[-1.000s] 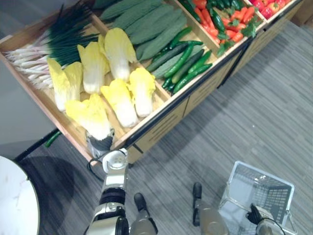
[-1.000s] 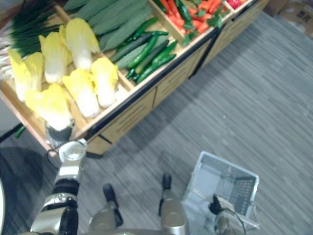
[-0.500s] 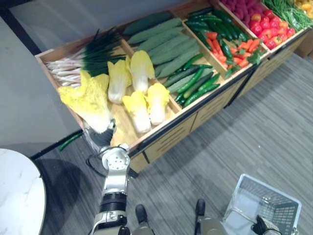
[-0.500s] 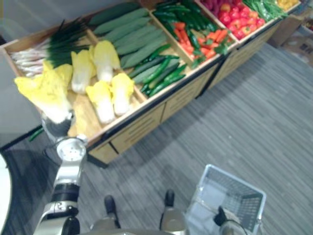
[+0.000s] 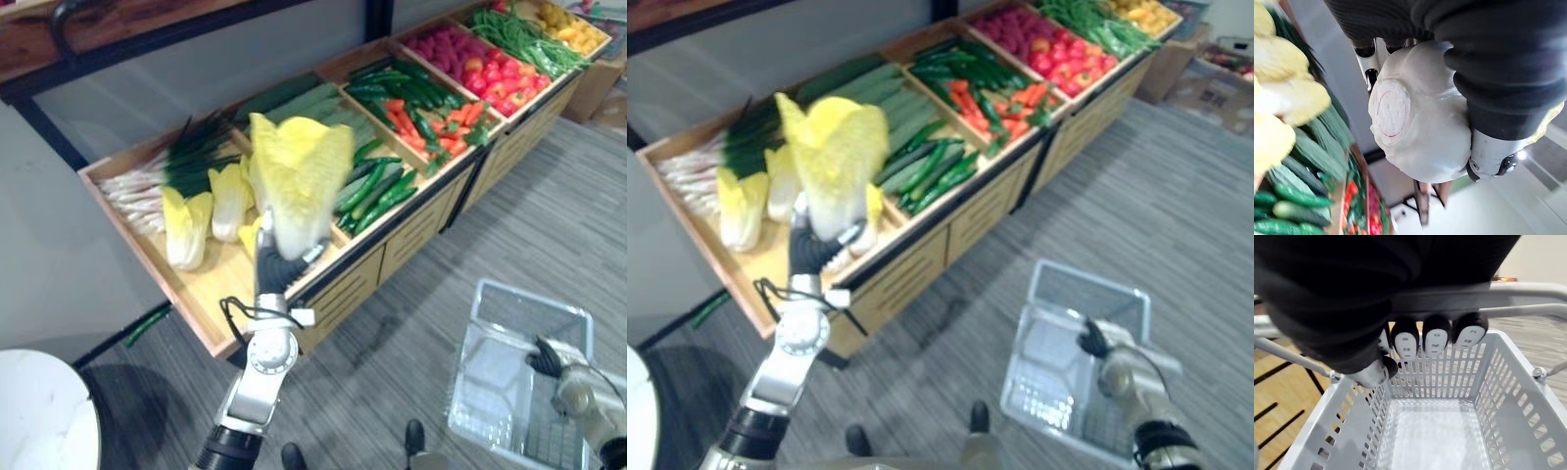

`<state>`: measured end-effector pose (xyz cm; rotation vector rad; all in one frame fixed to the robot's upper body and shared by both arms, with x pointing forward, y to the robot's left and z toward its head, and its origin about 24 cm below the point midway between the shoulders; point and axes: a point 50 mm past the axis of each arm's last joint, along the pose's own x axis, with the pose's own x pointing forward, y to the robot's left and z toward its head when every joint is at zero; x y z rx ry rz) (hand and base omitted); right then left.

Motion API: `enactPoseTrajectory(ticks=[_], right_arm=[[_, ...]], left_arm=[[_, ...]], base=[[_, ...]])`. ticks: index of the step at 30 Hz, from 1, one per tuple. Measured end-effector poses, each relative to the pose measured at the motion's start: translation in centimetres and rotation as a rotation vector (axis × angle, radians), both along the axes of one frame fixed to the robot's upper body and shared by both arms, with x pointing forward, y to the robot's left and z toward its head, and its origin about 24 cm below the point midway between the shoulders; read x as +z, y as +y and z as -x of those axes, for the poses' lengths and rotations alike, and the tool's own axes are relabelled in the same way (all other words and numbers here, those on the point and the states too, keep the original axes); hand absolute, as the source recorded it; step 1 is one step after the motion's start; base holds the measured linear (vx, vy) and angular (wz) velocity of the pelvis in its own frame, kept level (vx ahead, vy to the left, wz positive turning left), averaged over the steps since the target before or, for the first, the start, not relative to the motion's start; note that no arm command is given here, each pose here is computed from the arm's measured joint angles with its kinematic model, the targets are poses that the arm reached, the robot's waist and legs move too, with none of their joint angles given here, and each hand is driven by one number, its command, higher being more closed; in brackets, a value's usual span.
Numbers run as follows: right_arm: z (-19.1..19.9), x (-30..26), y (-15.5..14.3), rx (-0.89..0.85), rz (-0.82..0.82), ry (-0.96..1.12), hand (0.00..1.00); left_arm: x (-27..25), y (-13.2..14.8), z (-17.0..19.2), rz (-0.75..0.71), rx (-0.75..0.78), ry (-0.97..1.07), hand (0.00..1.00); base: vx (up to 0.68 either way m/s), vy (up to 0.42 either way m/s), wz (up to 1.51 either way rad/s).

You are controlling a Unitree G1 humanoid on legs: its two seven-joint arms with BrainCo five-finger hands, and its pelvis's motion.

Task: Pick vegetable in the basket

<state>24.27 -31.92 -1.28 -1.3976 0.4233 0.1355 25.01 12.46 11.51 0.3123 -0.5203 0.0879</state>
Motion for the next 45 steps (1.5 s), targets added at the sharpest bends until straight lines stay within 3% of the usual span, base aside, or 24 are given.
enactPoseTrajectory(ticks=[11, 18, 26, 33, 45], right_arm=[[-4.4, 3.3, 6.5, 0.405, 0.066, -0.018, 1.00], [-4.7, 4.9, 9.0, 0.506, 0.023, -0.042, 1.00], [-7.0, 8.6, 11.2, 0.585, -0.046, -0.098, 1.00], [-8.6, 11.5, 12.1, 0.606, -0.067, -0.172, 1.00], [-8.9, 11.2, 8.9, 0.468, -0.079, -0.092, 1.00]], left_arm=[[-2.0, -4.9, 2.5, -0.174, -0.453, 0.078, 1.00], [-1.6, -7.7, 4.4, -0.159, -0.658, 0.086, 1.00], [-1.8, -8.9, 5.5, -0.169, -0.792, 0.112, 1.00], [-1.5, -9.5, 6.1, -0.174, -0.842, 0.098, 1.00], [-0.8, -9.1, 7.0, -0.175, -0.873, 0.064, 1.00]], base=[[0.02, -0.007, -0.66], [-0.01, -0.027, -0.39], [-0.03, 0.016, -0.23], [-0.05, 0.023, -0.07], [-0.02, 0.016, 0.17]])
